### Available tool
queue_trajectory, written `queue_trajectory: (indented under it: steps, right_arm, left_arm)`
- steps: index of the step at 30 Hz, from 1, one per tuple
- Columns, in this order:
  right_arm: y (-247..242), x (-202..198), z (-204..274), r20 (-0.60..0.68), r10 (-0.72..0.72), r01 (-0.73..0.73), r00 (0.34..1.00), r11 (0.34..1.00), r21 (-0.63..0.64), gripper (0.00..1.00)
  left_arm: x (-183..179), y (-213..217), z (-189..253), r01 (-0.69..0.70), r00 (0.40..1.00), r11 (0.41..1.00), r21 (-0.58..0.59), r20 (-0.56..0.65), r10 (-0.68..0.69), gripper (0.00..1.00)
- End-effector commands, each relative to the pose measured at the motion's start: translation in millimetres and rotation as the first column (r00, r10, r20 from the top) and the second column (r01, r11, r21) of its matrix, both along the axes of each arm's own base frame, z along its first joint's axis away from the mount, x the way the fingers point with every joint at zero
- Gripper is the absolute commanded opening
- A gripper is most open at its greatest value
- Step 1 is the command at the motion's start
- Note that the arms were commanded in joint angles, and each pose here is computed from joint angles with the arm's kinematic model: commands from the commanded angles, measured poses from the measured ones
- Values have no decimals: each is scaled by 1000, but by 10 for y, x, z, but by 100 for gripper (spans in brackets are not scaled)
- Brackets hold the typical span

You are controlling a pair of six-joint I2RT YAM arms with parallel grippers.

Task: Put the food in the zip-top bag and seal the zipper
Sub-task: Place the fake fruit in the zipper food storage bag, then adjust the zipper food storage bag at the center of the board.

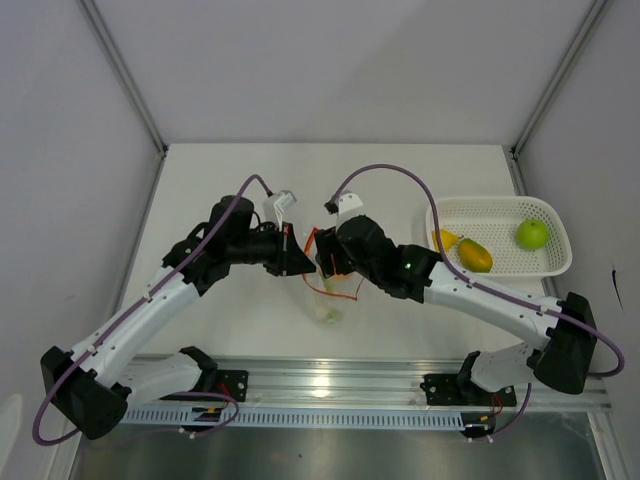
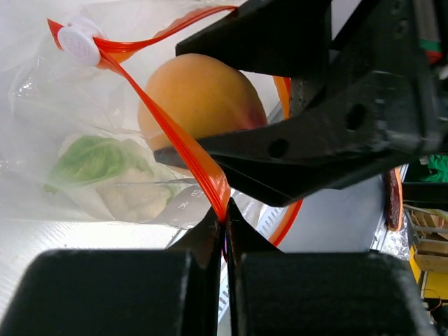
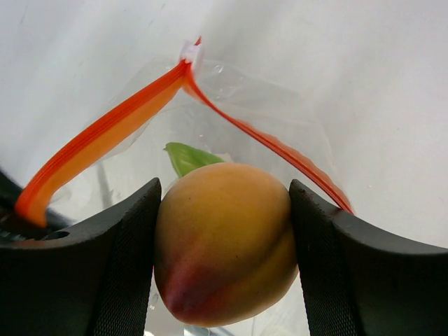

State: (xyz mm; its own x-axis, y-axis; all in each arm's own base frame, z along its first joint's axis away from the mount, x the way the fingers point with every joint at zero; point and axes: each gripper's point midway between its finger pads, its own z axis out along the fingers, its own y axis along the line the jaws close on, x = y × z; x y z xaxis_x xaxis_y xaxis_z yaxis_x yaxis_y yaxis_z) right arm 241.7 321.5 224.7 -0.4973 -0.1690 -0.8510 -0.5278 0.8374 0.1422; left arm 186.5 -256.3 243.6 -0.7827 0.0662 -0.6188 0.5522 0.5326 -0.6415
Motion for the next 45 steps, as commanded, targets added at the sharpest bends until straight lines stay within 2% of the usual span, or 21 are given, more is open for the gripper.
queue_trajectory:
  steps: [1,2,3,7,10,13,22,26,30,34,37,40,43,44,45]
  right_arm:
    - [31,154,176,66,-58,57,996,998,15,49]
    - [49,182,153,66,-62,62,996,998,7,54]
    - [78,201,220,75,-65,63,995,998,18,66]
    - [136,251,325,89,-67,65,994,997,31,87]
    - [167,235,449,97,-57,50,994,996,69,99]
    - [167,156,563,91,-27,17,995,994,111,99]
    - [-199,-97,791,41,-74,66,996,981,181,99]
    - [-426,-146,820,35,-123,115,992,977,179,92]
    - [-541,-89,604,-11,-148,148,989,981,128,85]
    - [-409,-76,473,-63,-86,94,994,985,147,78]
    - [-352,-8,314,-99,-97,108,990,988,111,67]
    - [-282,-7,143,-139,-88,99,986,992,73,44]
    - [-235,-44,23,-163,-75,84,984,995,47,35]
    - [-228,-46,8,-164,-73,81,984,996,44,21]
    - [-205,-57,-22,-167,-66,74,984,997,38,14]
  left_arm:
    - [-27,-15,88,28,998,999,-25,51,-26,0]
    - [-30,-14,72,26,999,999,-24,46,-25,1]
    - [-19,-15,85,26,998,999,-27,52,-24,0]
    - [-20,-15,38,25,999,999,-21,43,-24,1]
    - [-12,-25,28,24,999,999,-24,45,-23,1]
    - [-9,-30,-11,24,999,999,-21,34,-23,1]
    - [-22,-17,-21,26,999,999,-21,39,-25,1]
    - [-21,-20,-23,26,999,999,-21,41,-25,1]
    - [-22,-26,-13,28,999,999,-26,41,-27,1]
    - [-26,-30,2,32,999,999,-29,42,-30,0]
    - [-29,-28,17,33,998,999,-29,46,-32,1]
    - [-29,-16,23,29,998,999,-27,47,-28,0]
    - [-32,-12,19,32,998,999,-22,53,-30,0]
    - [-32,-9,9,30,998,999,-20,51,-29,1]
    - [-29,-6,-11,29,998,999,-17,47,-28,1]
